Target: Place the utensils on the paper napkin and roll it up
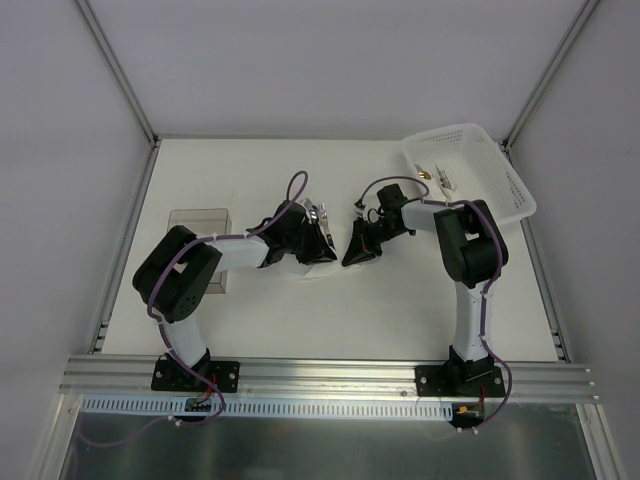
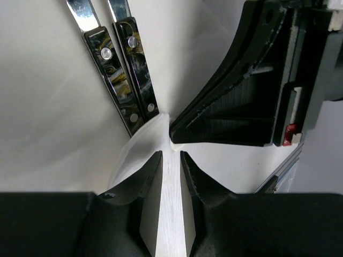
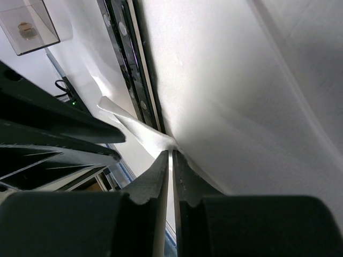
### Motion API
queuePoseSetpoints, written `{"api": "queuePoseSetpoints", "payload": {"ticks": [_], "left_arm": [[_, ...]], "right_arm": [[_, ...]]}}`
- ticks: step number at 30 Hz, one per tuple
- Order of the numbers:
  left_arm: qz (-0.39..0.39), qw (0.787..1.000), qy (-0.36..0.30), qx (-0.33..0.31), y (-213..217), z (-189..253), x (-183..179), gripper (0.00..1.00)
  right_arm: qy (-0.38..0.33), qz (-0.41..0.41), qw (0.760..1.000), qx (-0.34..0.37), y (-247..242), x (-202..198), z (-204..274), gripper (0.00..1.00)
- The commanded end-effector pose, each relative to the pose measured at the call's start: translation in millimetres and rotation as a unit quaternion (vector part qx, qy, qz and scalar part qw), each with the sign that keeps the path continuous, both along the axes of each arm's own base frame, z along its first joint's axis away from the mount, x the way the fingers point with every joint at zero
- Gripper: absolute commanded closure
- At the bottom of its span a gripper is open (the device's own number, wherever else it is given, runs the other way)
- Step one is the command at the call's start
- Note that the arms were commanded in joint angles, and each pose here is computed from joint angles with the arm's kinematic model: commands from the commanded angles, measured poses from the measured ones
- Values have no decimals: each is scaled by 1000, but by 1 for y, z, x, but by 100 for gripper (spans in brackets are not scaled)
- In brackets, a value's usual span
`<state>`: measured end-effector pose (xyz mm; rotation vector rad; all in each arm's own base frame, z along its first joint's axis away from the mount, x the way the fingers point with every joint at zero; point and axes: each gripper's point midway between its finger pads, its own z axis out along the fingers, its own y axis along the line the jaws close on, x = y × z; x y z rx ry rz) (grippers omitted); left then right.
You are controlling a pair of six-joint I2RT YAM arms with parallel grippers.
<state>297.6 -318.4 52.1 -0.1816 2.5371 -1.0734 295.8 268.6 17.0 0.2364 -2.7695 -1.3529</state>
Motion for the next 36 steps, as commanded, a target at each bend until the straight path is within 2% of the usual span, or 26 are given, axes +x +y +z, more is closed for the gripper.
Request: {"api": "queuePoseSetpoints", "payload": {"ticks": [1,15,25,36], "left_arm": [[2,999,-4,-34,-14,9,14,80],[30,999,21,-26,-8,-17,16,84],[11,996,-22,-87,-17,8,17,83],[31,996,5,-89,-14,-15,20,83]], "right_arm": [[3,-4,999,-37,-8,3,-12,90],[11,1,998,-56,-10,-1,-15,94],[10,0,998,-58,-9,1,-15,94],[9,4,998,-58,-8,1,-14,95]]}}
